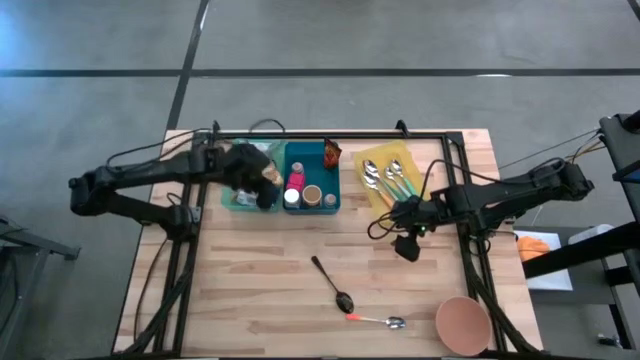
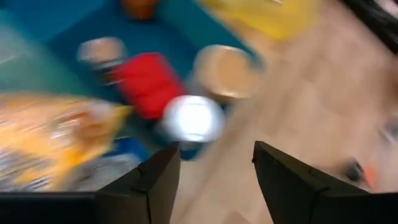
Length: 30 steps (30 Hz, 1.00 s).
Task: Pick & Place Food Item
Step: Put the black spoon into the yellow bin
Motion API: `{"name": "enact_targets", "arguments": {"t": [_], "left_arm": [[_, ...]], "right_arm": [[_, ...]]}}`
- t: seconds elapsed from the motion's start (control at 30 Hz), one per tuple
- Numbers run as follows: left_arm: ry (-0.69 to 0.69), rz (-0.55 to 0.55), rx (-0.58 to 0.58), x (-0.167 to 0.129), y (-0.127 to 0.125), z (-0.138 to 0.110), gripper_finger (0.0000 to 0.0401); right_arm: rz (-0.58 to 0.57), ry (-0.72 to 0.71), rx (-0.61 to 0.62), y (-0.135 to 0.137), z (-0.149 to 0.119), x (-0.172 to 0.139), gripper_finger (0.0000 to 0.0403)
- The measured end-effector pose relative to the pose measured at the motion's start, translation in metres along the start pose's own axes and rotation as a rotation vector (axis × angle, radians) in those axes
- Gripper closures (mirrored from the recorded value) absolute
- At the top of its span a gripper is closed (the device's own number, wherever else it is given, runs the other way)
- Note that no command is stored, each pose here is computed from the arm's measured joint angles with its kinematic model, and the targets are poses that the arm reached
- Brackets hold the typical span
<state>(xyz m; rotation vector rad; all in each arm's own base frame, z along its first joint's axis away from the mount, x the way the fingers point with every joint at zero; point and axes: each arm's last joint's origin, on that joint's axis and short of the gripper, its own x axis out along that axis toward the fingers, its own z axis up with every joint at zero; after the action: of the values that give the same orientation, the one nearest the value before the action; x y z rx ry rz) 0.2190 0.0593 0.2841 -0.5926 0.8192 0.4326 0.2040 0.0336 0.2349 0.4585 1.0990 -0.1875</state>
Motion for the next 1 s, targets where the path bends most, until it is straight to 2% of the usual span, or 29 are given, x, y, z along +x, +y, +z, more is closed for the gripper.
{"name": "enact_targets", "arguments": {"t": [0.17, 0.33, 0.57, 0.67, 0.87, 1.0], "left_arm": [[-0.057, -0.142, 0.219, -0.001, -0.05, -0.018, 0.0221], [-0.134, -0.17, 0.339, 0.005, -0.088, -0.039, 0.0241], [-0.084, -0.143, 0.476, 0.039, -0.117, -0.065, 0.0243], [-0.072, -0.16, 0.499, 0.058, -0.128, -0.072, 0.0243], [-0.02, -0.204, 0.619, 0.087, -0.155, -0.071, 0.0243], [0.005, -0.239, 0.757, 0.107, -0.176, -0.069, 0.0243]], "right_arm": [[0.021, -0.013, -0.039, 0.005, -0.001, 0.0, 0.0119], [0.059, -0.059, -0.057, 0.009, 0.004, 0.0, 0.0119], [0.103, -0.12, -0.057, 0.013, 0.009, -0.001, 0.0119], [0.135, -0.126, -0.056, 0.015, 0.011, -0.002, 0.0119], [0.144, -0.117, -0.038, 0.016, 0.01, -0.002, 0.0119], [0.147, -0.115, -0.038, 0.018, 0.009, -0.002, 0.0119]]}}
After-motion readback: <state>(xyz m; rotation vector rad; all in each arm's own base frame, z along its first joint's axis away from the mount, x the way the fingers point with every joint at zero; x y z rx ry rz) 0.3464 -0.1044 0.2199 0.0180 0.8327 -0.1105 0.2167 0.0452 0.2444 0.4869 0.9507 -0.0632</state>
